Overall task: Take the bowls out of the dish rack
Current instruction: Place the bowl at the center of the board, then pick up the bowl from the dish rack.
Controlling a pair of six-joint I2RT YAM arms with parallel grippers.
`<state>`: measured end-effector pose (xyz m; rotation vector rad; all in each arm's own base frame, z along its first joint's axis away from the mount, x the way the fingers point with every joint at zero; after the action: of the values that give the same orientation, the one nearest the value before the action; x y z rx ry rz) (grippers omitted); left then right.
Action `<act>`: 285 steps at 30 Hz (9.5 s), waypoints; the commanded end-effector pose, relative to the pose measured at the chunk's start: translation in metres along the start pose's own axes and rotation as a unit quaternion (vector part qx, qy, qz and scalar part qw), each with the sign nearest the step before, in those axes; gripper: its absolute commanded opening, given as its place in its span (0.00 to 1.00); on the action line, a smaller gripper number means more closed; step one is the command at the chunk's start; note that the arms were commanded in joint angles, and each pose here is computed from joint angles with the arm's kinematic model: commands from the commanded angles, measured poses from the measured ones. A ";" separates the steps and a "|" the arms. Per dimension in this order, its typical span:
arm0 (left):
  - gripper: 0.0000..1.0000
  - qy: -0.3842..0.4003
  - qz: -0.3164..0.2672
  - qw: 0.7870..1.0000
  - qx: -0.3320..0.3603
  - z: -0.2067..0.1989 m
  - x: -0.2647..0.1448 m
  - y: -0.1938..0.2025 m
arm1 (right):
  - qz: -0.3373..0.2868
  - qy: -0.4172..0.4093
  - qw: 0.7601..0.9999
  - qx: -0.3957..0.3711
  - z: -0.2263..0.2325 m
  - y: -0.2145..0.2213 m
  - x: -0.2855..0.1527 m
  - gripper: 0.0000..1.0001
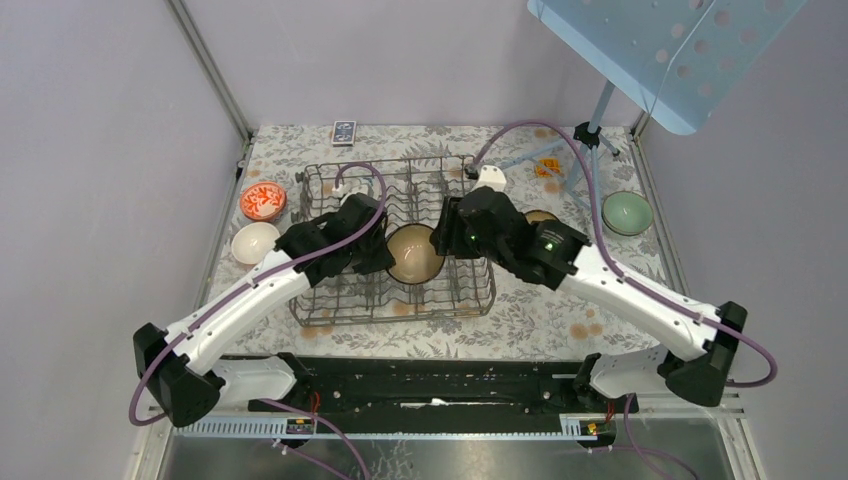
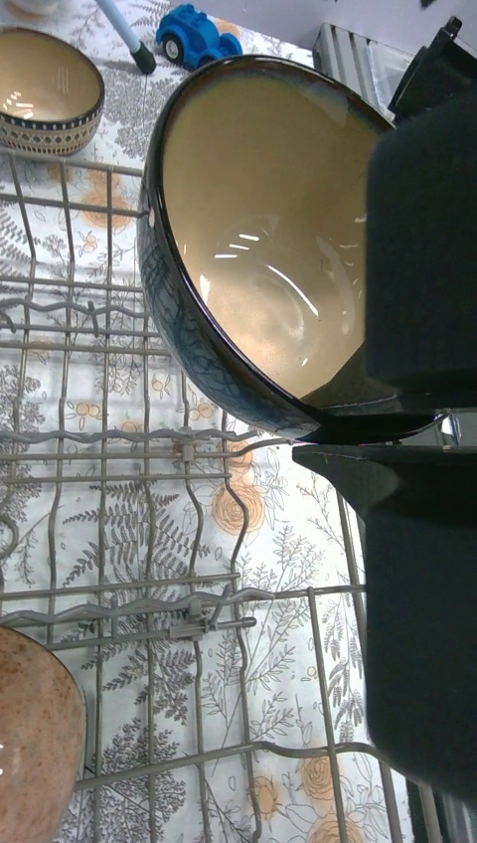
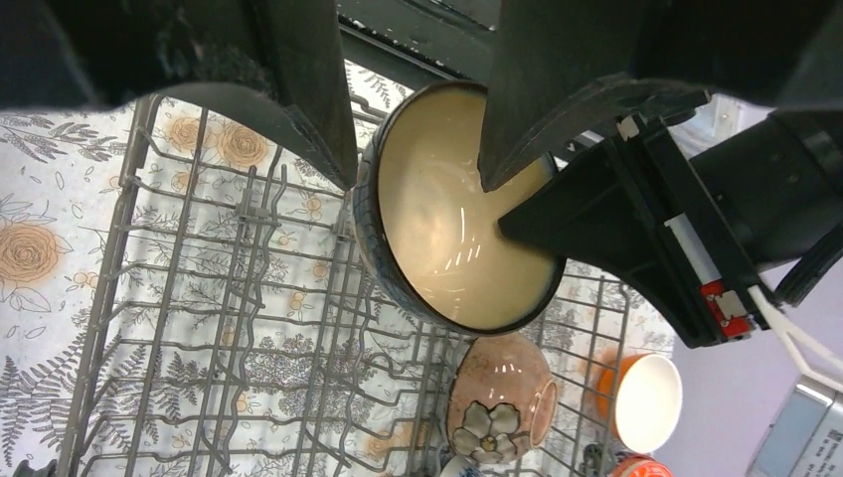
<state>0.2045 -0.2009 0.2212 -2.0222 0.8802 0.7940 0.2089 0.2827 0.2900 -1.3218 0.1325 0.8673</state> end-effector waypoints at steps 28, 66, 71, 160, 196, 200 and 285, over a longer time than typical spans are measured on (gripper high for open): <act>0.00 0.050 -0.053 0.997 -0.041 -0.039 -0.019 -0.024 | 0.063 0.086 0.985 -0.135 -0.013 0.009 0.048 0.19; 0.99 0.138 -0.205 0.966 -0.077 0.004 -0.068 -0.049 | -0.034 0.287 0.957 -0.022 -0.185 0.027 -0.077 0.00; 0.99 0.140 -0.211 0.963 -0.092 0.012 -0.072 -0.047 | -0.046 0.314 0.945 0.076 -0.217 0.049 -0.068 0.00; 0.99 0.045 -0.251 0.967 0.005 0.028 -0.050 -0.060 | -0.061 -0.042 0.994 0.075 -0.130 0.043 -0.071 0.80; 0.89 -0.051 -0.234 0.963 -0.123 0.113 0.018 -0.129 | -0.008 -0.253 0.958 0.136 0.054 0.000 0.149 0.80; 0.82 -0.077 -0.237 0.957 -0.152 0.133 0.024 -0.134 | 0.023 -0.250 0.952 0.172 0.072 0.018 0.171 0.81; 0.81 -0.140 -0.277 0.918 -0.248 0.203 0.067 -0.117 | -0.074 -0.184 0.954 0.225 0.095 0.045 0.270 0.79</act>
<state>0.2882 -0.0077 0.1148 -2.3839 -0.0484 0.9682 0.3156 0.4933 0.1169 -0.7435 0.0266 0.9178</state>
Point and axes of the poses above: each gripper's point midway between its finger pads, its own x axis out along the fingers, its own z axis along the line the jaws close on, y = z × x, the point moved 3 cm from there along -x, back along the fingers, and after that the axes turned 12 degrees about -x, right-handed, at the moved point
